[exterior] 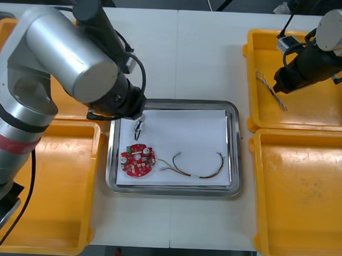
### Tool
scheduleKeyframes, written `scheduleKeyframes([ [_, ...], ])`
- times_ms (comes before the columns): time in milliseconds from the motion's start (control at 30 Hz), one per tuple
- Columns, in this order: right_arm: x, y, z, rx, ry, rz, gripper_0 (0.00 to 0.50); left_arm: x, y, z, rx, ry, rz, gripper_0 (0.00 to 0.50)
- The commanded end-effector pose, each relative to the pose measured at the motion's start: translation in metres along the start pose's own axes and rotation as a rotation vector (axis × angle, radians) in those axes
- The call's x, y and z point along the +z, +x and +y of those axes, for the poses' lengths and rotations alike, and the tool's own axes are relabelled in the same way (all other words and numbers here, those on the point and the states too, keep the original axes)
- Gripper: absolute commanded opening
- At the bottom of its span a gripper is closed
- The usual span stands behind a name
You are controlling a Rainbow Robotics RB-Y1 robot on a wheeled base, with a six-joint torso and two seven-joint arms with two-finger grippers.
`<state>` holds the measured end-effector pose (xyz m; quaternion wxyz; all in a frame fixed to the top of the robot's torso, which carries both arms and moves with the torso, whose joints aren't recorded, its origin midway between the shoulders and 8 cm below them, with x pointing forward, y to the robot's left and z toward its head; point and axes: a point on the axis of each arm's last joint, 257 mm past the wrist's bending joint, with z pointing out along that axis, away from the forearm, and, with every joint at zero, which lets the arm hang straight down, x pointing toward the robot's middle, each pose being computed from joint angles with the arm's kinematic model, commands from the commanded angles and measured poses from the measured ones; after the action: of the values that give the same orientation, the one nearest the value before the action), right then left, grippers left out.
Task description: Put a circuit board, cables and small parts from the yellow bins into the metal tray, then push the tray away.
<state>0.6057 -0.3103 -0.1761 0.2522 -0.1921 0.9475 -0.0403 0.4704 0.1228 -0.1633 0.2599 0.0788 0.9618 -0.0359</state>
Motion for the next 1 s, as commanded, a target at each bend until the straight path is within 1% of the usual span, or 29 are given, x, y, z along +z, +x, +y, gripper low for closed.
scheduleKeyframes([
  [33, 0.0, -0.023, 0.015, -0.075, 0.004, -0.03, 0.5, -0.045, -0.042, 0.017, -0.092, 0.016, -0.092, 0.5],
  [133, 0.011, -0.02, 0.017, -0.084, 0.019, -0.019, 0.5, -0.053, -0.052, 0.039, -0.128, 0.003, -0.105, 0.5],
  [233, 0.018, -0.018, 0.018, -0.086, 0.026, -0.013, 0.5, -0.057, -0.061, 0.065, -0.17, -0.026, -0.109, 0.5],
  [400, 0.023, -0.012, 0.021, -0.084, 0.021, -0.004, 0.5, -0.055, -0.074, 0.095, -0.234, -0.035, -0.117, 0.5],
  [433, 0.023, -0.012, 0.021, -0.082, 0.02, -0.002, 0.5, -0.054, -0.076, 0.097, -0.24, -0.032, -0.121, 0.5],
  [467, 0.026, -0.008, 0.021, -0.082, 0.017, 0.003, 0.5, -0.052, -0.082, 0.105, -0.256, -0.032, -0.134, 0.5],
  [533, 0.027, -0.006, 0.021, -0.08, 0.017, 0.004, 0.5, -0.048, -0.086, 0.11, -0.272, -0.028, -0.14, 0.5],
  [733, 0.032, 0.001, 0.022, -0.08, 0.011, 0.013, 0.5, -0.041, -0.109, 0.128, -0.332, -0.001, -0.181, 0.5],
  [800, 0.033, 0.002, 0.022, -0.08, 0.011, 0.015, 0.5, -0.039, -0.11, 0.13, -0.338, 0.001, -0.183, 0.5],
  [833, 0.034, 0.004, 0.021, -0.078, 0.012, 0.018, 0.5, -0.037, -0.118, 0.136, -0.354, 0.01, -0.202, 0.5],
  [867, 0.034, 0.006, 0.02, -0.077, 0.012, 0.021, 0.5, -0.034, -0.12, 0.14, -0.358, 0.009, -0.205, 0.5],
  [900, 0.035, 0.008, 0.02, -0.071, 0.012, 0.023, 0.37, -0.032, -0.122, 0.145, -0.35, 0.001, -0.213, 0.5],
  [933, 0.036, 0.008, 0.02, -0.069, 0.01, 0.024, 0.197, -0.03, -0.123, 0.15, -0.348, -0.009, -0.217, 0.5],
  [967, 0.036, 0.008, 0.02, -0.067, 0.01, 0.024, 0.104, -0.029, -0.125, 0.154, -0.339, -0.019, -0.223, 0.5],
  [1000, 0.036, 0.008, 0.021, -0.065, 0.009, 0.024, 0.024, -0.026, -0.127, 0.159, -0.329, -0.03, -0.229, 0.5],
])
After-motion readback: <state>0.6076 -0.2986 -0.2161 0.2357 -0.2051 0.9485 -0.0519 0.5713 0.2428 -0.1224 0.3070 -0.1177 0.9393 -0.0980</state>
